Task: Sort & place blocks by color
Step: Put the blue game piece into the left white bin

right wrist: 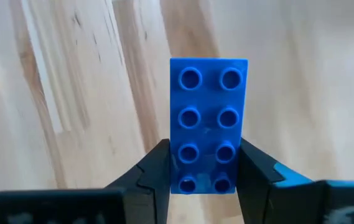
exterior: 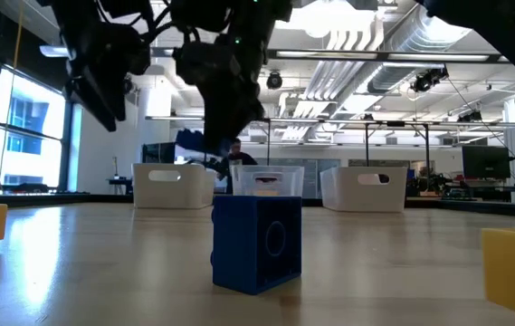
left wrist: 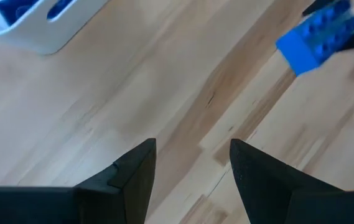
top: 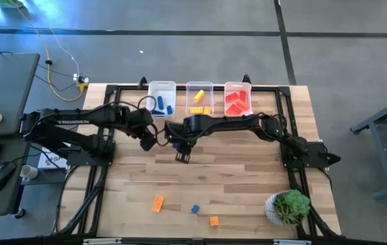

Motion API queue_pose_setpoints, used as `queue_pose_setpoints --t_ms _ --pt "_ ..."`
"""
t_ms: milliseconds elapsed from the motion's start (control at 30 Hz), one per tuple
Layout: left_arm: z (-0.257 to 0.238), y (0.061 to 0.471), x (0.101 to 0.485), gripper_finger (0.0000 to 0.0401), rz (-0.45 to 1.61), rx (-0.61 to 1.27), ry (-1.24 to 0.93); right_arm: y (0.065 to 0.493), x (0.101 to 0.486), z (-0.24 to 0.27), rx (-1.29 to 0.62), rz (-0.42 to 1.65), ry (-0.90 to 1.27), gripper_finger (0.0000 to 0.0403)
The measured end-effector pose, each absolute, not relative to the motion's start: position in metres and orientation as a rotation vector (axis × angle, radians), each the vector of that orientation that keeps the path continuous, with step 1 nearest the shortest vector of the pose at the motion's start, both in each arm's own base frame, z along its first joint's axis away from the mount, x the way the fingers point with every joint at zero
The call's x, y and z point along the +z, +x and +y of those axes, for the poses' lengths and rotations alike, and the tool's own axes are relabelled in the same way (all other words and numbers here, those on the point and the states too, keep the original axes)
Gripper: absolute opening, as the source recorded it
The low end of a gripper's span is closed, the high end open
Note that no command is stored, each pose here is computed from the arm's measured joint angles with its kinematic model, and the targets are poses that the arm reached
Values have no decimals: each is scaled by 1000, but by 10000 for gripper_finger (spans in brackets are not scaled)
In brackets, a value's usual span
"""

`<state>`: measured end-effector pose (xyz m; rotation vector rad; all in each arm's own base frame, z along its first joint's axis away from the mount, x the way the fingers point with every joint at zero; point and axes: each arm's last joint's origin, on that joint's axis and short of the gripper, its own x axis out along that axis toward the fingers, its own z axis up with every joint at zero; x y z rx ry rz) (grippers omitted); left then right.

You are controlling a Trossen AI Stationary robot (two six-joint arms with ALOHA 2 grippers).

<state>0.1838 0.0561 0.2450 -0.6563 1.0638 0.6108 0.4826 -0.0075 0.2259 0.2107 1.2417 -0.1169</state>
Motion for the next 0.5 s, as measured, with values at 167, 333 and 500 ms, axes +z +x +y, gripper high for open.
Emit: queue_pose_setpoints --t_ms 167,333,500 --pt "75 187 250 191 941 566 -772 484 249 -17 -48 1190 102 110" --pt "93 190 257 191 801 474 -869 482 265 -24 -59 1174 -41 110" --pt "105 193 264 191 679 438 -968 481 274 -27 -96 1168 -156 110"
